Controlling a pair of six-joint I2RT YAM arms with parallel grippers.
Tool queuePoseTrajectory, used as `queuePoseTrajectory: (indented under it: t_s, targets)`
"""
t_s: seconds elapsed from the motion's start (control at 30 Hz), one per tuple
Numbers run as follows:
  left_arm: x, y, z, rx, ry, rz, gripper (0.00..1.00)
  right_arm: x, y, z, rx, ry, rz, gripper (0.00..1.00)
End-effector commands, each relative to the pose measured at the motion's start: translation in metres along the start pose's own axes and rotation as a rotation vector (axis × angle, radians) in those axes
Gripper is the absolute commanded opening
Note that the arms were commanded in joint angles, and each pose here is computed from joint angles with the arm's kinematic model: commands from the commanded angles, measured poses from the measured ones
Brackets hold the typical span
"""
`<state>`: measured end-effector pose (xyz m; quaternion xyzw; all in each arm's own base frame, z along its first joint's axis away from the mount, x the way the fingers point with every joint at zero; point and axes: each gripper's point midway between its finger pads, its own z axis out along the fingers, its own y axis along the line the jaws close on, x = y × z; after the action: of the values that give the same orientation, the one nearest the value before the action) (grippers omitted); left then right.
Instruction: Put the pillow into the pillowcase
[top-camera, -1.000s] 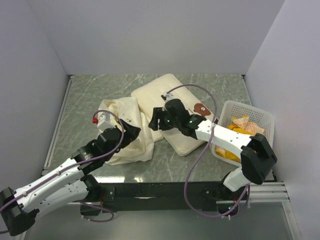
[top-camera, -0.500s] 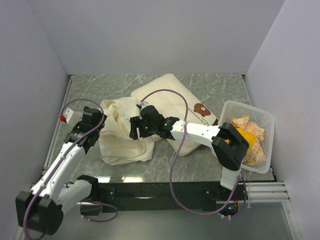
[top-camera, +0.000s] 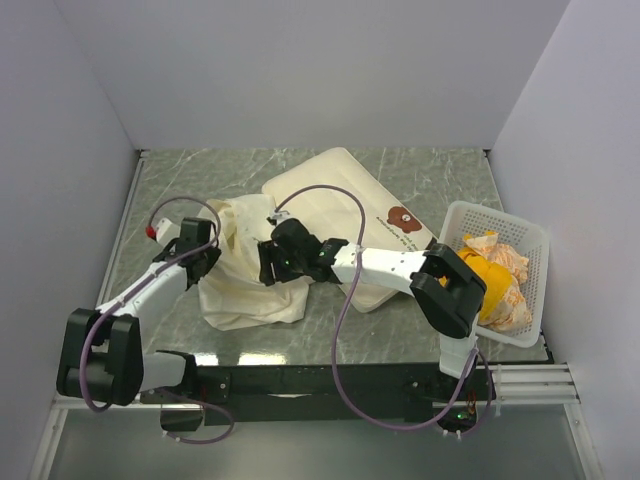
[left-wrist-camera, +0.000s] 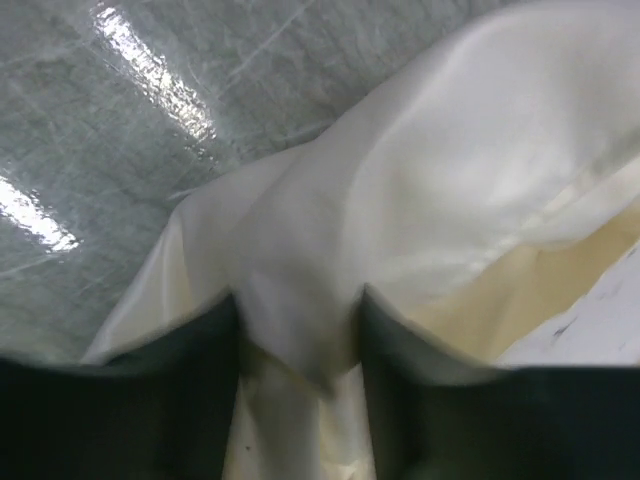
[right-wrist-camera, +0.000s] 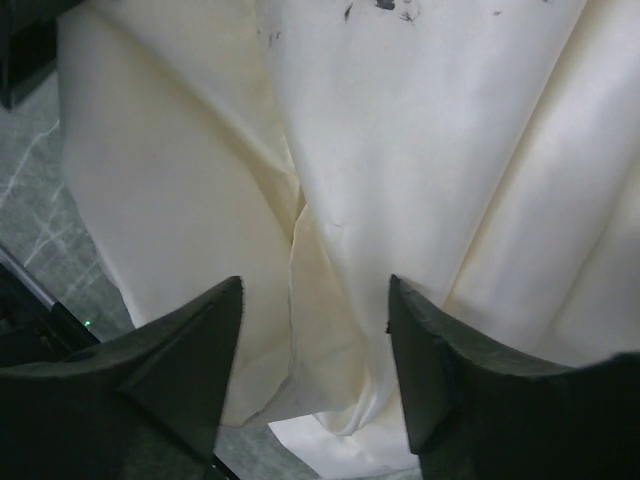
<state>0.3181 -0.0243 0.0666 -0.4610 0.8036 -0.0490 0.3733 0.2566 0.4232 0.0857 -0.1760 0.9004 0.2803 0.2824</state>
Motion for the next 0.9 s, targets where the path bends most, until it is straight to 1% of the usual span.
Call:
queuePoseTrajectory:
  t_s: [0.0, 0.03, 0.07, 0.1, 0.13, 0.17, 0.2, 0.23, 0.27, 0.3, 0.33, 0.37, 0.4, 0.47, 0.5, 0.53, 0.57, 0.6, 0.63, 0.67, 0.7, 0.73, 0.77, 0.8, 0.83, 0.87]
  targets:
    - [-0.041, -0.035, -0.002, 0.095, -0.08, 0.001, 0.18, -0.013, 0.01, -0.009, -0.024, -0.04, -0.013, 0.6]
    - [-0.048, -0.039, -0.004, 0.098, -0.086, 0.004, 0.08, -0.012, 0.012, -0.01, -0.031, -0.037, -0.018, 0.46]
    - [-0.058, -0.04, -0.006, 0.09, -0.101, 0.012, 0.01, -0.014, 0.014, -0.012, -0.037, -0.038, -0.019, 0.39]
    - [-0.074, -0.054, -0.017, 0.121, -0.129, 0.011, 0.01, -0.015, 0.017, -0.014, -0.047, -0.039, -0.022, 0.31]
    - [-0.085, -0.061, -0.023, 0.137, -0.151, 0.012, 0.01, -0.015, 0.021, -0.016, -0.063, -0.03, -0.025, 0.15]
    - [-0.099, -0.065, -0.03, 0.147, -0.181, 0.024, 0.01, -0.024, 0.028, -0.02, -0.081, -0.044, -0.024, 0.09]
    - [-0.125, -0.085, -0.05, 0.2, -0.231, 0.007, 0.01, -0.025, 0.031, -0.023, -0.088, -0.036, -0.026, 0.03]
    - [-0.138, -0.09, -0.061, 0.212, -0.255, 0.01, 0.01, -0.029, 0.038, -0.026, -0.108, -0.032, -0.029, 0.0]
    - [-0.157, -0.099, -0.072, 0.244, -0.284, 0.036, 0.01, -0.047, 0.052, -0.034, -0.137, -0.06, -0.033, 0.0]
    - [-0.19, -0.126, -0.103, 0.32, -0.344, 0.026, 0.01, -0.051, 0.057, -0.039, -0.146, -0.051, -0.038, 0.0]
    - [-0.203, -0.135, -0.118, 0.341, -0.36, 0.042, 0.01, -0.071, 0.073, -0.051, -0.181, -0.088, -0.039, 0.0]
    - [-0.218, -0.147, -0.136, 0.369, -0.389, 0.084, 0.01, -0.082, 0.08, -0.061, -0.199, -0.108, -0.043, 0.0]
    - [-0.251, -0.178, -0.179, 0.465, -0.452, 0.078, 0.01, -0.089, 0.085, -0.07, -0.205, -0.117, -0.045, 0.0]
    - [-0.27, -0.203, -0.218, 0.551, -0.482, 0.134, 0.01, -0.116, 0.101, -0.095, -0.236, -0.184, -0.047, 0.0]
    - [-0.286, -0.23, -0.259, 0.674, -0.505, 0.149, 0.01, -0.125, 0.106, -0.112, -0.247, -0.212, -0.049, 0.0]
    - [-0.292, -0.239, -0.274, 0.708, -0.509, 0.16, 0.01, -0.132, 0.109, -0.122, -0.252, -0.234, -0.046, 0.0]
    - [-0.291, -0.245, -0.284, 0.739, -0.486, 0.182, 0.01, -0.144, 0.115, -0.143, -0.272, -0.276, -0.048, 0.0]
    - [-0.296, -0.256, -0.301, 0.791, -0.494, 0.188, 0.01, -0.148, 0.114, -0.149, -0.266, -0.299, -0.047, 0.0]
    - [-0.287, -0.261, -0.306, 0.838, -0.456, 0.215, 0.02, -0.143, 0.109, -0.15, -0.256, -0.297, -0.047, 0.0]
    - [-0.275, -0.262, -0.291, 0.834, -0.404, 0.235, 0.02, -0.144, 0.109, -0.159, -0.262, -0.316, -0.041, 0.0]
    - [-0.268, -0.263, -0.292, 0.868, -0.391, 0.247, 0.03, -0.142, 0.107, -0.159, -0.264, -0.326, -0.029, 0.0]
    - [-0.252, -0.263, -0.285, 0.901, -0.337, 0.271, 0.04, -0.124, 0.094, -0.146, -0.242, -0.289, -0.019, 0.0]
    - [-0.223, -0.254, -0.247, 0.863, -0.238, 0.277, 0.04, -0.118, 0.092, -0.147, -0.249, -0.289, -0.01, 0.0]
    - [-0.212, -0.25, -0.245, 0.882, -0.222, 0.282, 0.04, -0.116, 0.092, -0.143, -0.265, -0.302, 0.012, 0.0]
    - [-0.197, -0.244, -0.232, 0.872, -0.187, 0.283, 0.04, -0.09, 0.076, -0.124, -0.229, -0.252, 0.026, 0.0]
    - [-0.159, -0.225, -0.199, 0.825, -0.089, 0.285, 0.04, -0.083, 0.068, -0.119, -0.22, -0.247, 0.04, 0.0]
